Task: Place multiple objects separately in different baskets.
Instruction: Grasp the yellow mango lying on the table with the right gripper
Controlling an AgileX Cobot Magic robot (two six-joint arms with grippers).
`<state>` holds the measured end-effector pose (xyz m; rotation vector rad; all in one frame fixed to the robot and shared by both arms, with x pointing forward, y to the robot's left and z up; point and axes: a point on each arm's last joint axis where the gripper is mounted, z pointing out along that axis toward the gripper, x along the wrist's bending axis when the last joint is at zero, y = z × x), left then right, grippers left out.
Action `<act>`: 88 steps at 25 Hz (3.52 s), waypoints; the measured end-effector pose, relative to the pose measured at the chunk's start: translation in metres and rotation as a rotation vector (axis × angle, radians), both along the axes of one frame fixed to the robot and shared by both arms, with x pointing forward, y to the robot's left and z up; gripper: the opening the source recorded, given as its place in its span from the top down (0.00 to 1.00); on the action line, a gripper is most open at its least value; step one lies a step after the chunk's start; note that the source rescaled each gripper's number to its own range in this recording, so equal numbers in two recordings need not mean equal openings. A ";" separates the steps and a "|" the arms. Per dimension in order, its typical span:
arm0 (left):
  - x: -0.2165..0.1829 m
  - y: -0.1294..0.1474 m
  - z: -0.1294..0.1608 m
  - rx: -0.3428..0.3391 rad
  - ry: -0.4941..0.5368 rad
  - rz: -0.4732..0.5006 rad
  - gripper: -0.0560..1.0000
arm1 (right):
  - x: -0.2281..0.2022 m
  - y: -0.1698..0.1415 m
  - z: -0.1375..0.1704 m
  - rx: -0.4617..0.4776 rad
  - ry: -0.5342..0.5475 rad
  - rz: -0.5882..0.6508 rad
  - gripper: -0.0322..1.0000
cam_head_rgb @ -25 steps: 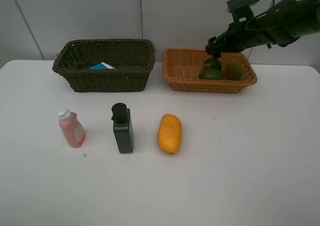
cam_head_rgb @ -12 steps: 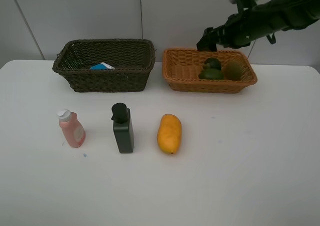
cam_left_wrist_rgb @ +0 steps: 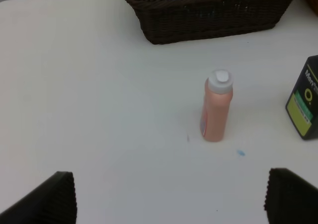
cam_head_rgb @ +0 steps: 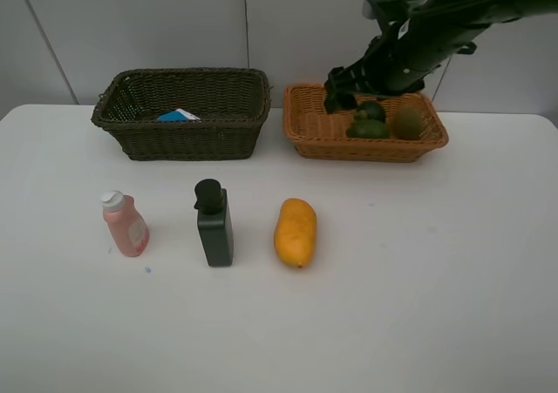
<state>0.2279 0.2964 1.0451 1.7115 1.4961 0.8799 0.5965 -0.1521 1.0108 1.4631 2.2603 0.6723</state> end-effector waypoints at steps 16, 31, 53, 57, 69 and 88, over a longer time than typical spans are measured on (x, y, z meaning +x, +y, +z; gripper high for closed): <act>0.000 0.000 0.000 0.000 0.000 0.000 0.00 | -0.029 0.055 -0.034 0.048 0.199 -0.169 0.00; 0.000 0.000 0.000 0.000 0.000 0.000 0.00 | -0.045 0.084 -0.080 0.030 0.377 -0.225 0.00; 0.000 0.000 0.000 0.000 0.000 0.000 0.00 | -0.064 0.104 -0.117 -0.034 0.499 -0.215 0.00; 0.000 0.000 0.000 0.000 0.000 0.000 0.00 | -0.064 0.103 -0.117 -0.040 0.505 -0.216 0.00; 0.000 0.000 0.000 0.000 0.000 0.000 0.00 | -0.064 0.104 -0.117 -0.037 0.504 -0.218 0.26; 0.000 0.000 0.000 0.000 0.000 0.000 0.00 | -0.064 0.104 -0.117 -0.031 0.507 -0.237 0.26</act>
